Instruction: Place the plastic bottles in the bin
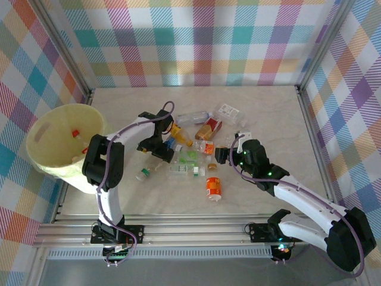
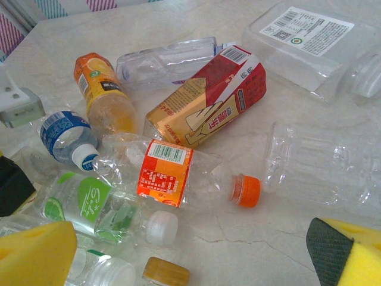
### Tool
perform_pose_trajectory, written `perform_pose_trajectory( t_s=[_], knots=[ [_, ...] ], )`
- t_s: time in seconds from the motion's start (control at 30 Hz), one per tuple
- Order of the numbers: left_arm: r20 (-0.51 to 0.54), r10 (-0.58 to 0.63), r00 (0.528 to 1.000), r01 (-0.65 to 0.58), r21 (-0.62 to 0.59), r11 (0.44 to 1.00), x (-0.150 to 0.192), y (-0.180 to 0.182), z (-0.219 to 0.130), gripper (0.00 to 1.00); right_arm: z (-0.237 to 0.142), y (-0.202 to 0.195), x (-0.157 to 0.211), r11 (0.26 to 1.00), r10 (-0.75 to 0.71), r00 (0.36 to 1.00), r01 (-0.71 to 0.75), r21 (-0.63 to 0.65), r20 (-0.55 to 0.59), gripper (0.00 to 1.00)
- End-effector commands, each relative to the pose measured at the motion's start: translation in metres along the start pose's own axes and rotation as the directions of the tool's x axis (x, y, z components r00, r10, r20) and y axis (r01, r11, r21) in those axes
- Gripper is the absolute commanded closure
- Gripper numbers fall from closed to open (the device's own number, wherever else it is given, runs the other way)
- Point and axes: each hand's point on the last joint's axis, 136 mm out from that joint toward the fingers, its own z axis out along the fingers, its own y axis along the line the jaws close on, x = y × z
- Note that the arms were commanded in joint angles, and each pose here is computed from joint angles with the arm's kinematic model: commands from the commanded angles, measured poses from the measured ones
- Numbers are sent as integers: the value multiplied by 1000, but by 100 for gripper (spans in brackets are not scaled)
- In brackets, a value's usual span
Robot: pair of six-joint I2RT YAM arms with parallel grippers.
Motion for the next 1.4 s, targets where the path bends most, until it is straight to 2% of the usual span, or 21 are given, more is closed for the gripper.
perform_pose_trajectory(
  t_s=[0.0, 0.27, 0.5, 0.83, 1.0, 1.17, 1.37],
  knots=[
    [-4, 33, 999, -33, 16, 999, -3, -3, 14, 3, 1, 4, 1, 1000, -12, 1000, 13, -16, 1, 0],
    [0, 29, 1000, -29, 32, 999, -4, -5, 24, 15, 1, 3, 3, 1000, -9, 1000, 9, -15, -8, 0],
    [28, 19, 999, -19, 11, 1000, -2, 0, 19, 25, 1, 2, 6, 1000, -7, 1000, 7, -9, -16, 0],
    [122, -39, 992, 40, -13, 999, -2, 8, -5, 45, 3, 3, 6, 1000, -7, 1000, 7, -13, -19, 0],
    [192, -71, 979, 71, 9, 997, -2, 8, -26, 50, 3, 6, 6, 999, -14, 1000, 13, -30, -20, 0],
    [317, -125, 940, 110, 65, 992, -10, 6, -61, 55, 1, 9, 4, 998, -29, 1000, 29, -52, -5, 0],
    [491, -185, 851, 111, 177, 978, -22, -1, -120, 56, 1, 12, 1, 997, -47, 999, 47, -65, 4, 0]
  ],
)
